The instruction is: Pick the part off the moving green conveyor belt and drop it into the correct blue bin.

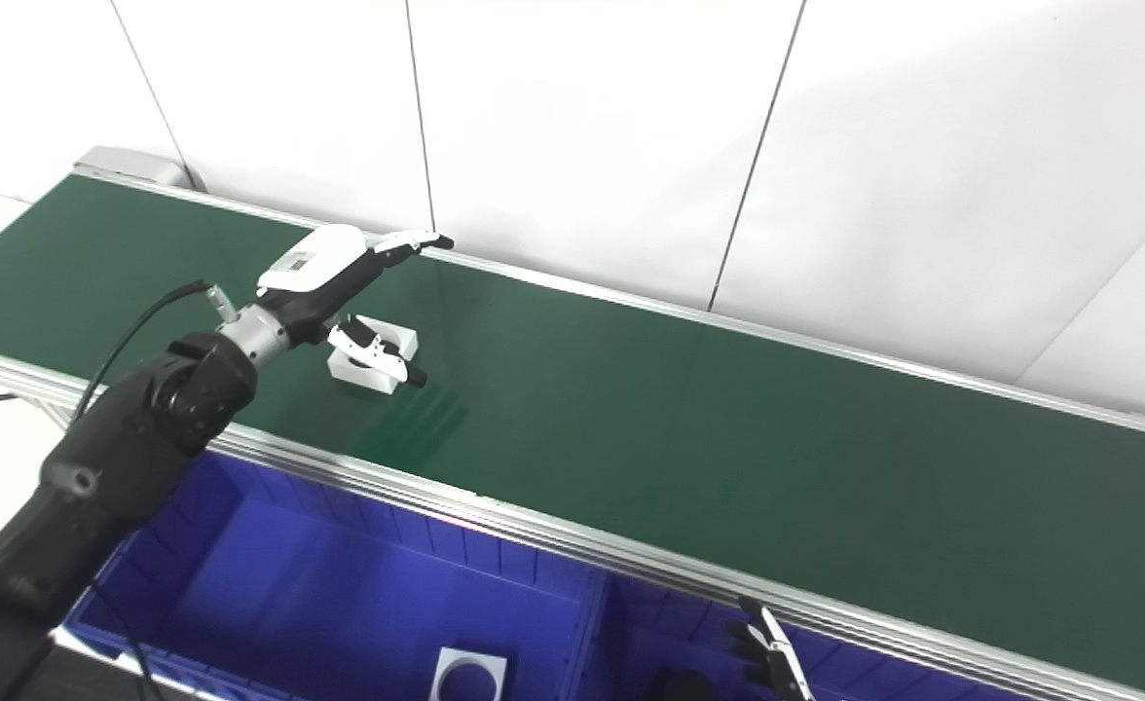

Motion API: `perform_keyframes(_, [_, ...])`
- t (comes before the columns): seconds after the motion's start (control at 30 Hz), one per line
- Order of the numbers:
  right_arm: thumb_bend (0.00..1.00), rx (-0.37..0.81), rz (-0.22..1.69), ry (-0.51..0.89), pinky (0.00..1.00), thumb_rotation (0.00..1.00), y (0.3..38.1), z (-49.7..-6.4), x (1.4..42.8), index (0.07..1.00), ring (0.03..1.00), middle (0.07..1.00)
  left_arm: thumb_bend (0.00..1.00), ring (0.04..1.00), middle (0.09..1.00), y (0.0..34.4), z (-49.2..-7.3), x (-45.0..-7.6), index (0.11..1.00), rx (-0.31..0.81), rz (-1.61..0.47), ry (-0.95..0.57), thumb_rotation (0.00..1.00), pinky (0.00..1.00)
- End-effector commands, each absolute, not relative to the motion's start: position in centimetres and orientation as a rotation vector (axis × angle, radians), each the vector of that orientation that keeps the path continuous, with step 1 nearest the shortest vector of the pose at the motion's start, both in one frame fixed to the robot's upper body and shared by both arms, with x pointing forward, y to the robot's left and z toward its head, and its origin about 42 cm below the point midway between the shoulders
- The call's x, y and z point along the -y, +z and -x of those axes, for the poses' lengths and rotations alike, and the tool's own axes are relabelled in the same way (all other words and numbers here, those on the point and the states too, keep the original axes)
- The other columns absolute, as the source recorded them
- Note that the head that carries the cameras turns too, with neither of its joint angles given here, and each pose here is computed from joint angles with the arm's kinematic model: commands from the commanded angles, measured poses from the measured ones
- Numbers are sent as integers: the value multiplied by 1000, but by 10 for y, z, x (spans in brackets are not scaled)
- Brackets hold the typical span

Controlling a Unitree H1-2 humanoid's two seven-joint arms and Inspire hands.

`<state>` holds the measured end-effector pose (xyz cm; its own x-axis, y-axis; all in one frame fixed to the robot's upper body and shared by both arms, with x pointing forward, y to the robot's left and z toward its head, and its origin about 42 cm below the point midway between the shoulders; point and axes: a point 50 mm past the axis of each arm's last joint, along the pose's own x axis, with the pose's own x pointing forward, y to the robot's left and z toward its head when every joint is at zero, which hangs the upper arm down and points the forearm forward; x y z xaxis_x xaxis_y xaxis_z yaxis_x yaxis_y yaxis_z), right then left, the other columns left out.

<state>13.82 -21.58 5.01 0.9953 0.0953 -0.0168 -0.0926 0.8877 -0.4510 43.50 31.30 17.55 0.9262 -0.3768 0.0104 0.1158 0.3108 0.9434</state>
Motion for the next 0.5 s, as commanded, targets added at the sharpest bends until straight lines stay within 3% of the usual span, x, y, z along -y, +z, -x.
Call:
perform_keyframes(0.0, [799,88,457,91,750,195,58,-138,214,904,794,816,898,870,912,202,-449,-319,889,317,-1266,-285,297,827])
perform_keyframes(0.47, [792,101,451,81,719,212,59,-135,211,906,778,810,994,935,930,175,-459,-312,900,206,-1372,-358,209,934])
